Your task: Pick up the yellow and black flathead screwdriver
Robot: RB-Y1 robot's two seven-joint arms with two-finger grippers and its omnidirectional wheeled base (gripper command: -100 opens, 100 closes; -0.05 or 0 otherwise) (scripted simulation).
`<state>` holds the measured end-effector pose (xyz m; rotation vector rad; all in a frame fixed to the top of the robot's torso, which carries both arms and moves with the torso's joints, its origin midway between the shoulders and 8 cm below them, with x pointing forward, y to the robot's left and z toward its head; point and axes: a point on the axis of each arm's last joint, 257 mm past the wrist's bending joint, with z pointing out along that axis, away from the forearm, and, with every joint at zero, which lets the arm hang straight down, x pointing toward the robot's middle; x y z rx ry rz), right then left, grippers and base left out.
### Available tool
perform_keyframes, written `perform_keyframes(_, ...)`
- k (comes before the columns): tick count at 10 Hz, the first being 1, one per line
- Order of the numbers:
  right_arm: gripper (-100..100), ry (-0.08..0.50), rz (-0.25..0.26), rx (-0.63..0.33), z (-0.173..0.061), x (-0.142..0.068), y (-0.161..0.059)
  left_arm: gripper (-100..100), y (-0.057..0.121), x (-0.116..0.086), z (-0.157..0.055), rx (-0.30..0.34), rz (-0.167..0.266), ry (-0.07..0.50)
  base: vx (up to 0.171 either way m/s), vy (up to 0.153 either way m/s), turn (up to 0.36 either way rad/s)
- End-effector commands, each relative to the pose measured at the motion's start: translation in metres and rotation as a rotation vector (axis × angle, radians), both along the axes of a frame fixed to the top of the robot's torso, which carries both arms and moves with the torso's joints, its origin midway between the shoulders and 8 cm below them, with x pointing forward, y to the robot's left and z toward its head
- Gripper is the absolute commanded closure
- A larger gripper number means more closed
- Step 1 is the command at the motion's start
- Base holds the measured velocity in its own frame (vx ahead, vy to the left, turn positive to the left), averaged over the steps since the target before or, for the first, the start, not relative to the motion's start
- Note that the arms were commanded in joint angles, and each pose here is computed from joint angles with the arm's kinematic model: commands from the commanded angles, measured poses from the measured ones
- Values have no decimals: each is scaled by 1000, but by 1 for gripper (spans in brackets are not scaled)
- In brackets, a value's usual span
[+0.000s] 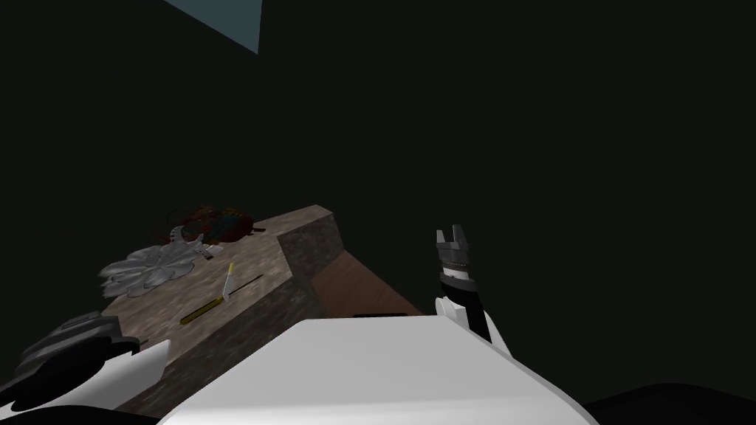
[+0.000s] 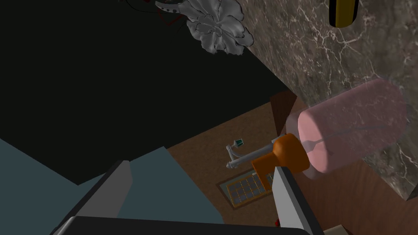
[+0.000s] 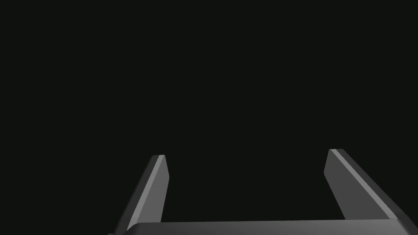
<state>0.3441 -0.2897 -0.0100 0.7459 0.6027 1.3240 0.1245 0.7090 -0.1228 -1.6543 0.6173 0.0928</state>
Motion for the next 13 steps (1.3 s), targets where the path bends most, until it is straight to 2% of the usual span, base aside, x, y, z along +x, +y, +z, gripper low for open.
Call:
perform_keyframes(1,0,0,0,0,0,0,0,-100,7,-23,-4,-32,68,-6,74,8,-209)
perform_keyframes(3,0,0,0,0,0,0,0,-100,7,-28,-11,-54,86,4,58,9,-62)
perform_keyframes(4,0,0,0,0,0,0,0,-100,14,-48,-12,-76,140,-8,78,33,-233)
perform_keyframes(6,0,0,0,0,0,0,0,-100,13,-54,-20,-104,163,4,60,19,-50)
perform_keyframes(7,0,0,0,0,0,0,0,-100,17,-75,-24,-134,219,-7,80,18,-219)
perform_keyframes(9,0,0,0,0,0,0,0,-100,15,-80,-30,-156,236,1,57,38,-42)
perform_keyframes(10,0,0,0,0,0,0,0,-100,17,-100,-36,-191,290,-10,78,41,-178)
perform_keyframes(11,0,0,0,0,0,0,0,-100,15,-103,-41,-210,304,-3,75,48,-123)
perform_keyframes(12,0,0,0,0,0,0,0,-100,16,-121,-47,-243,352,-17,95,67,-170)
perform_keyframes(13,0,0,0,0,0,0,0,-100,13,-126,-53,-267,369,-8,89,63,-120)
